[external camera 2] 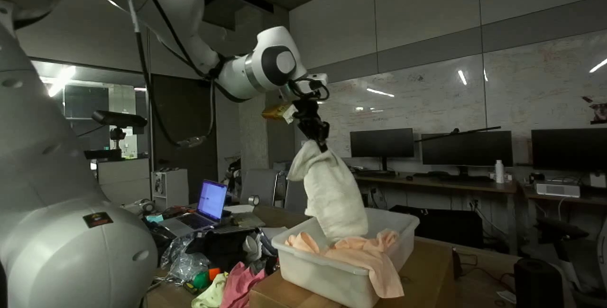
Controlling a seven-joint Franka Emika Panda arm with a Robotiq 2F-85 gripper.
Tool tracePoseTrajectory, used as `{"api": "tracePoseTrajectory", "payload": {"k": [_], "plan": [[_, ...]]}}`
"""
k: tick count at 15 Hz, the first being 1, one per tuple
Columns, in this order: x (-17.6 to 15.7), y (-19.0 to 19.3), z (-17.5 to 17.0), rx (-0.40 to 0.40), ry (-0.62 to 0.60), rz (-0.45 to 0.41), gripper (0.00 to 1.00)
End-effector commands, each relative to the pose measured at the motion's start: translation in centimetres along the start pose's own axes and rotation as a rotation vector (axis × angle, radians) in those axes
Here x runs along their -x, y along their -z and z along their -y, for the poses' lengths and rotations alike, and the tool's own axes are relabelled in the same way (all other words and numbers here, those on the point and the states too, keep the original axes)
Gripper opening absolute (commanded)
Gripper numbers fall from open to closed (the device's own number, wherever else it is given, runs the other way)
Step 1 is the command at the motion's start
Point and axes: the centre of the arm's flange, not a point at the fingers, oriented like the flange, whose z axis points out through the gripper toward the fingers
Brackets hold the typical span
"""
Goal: Pick up the clothes from the box and put them on the table
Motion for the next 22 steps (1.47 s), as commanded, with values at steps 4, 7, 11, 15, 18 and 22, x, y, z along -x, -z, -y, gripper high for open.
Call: {"api": "tracePoseTrajectory", "payload": {"k": [4, 7, 11, 15, 18, 22], "plan": [[3.0, 8.6, 7.3, -0.113, -0.057, -0.101, 0.03], [4.8, 10.2, 11.4, -0.185, 0.072, -0.040, 0.03], [7.9, 11.1, 18.8, -0.253, 0.261, 0.093, 0.03], [9.1, 9.9, 24.6, -0.210, 0.380, 0.186, 0.03], [8.5, 7.5, 26.9, -0.139, 0.383, 0.164, 0.03], [6.8, 4.7, 27.7, -0.059, 0.282, 0.075, 0.03]]}}
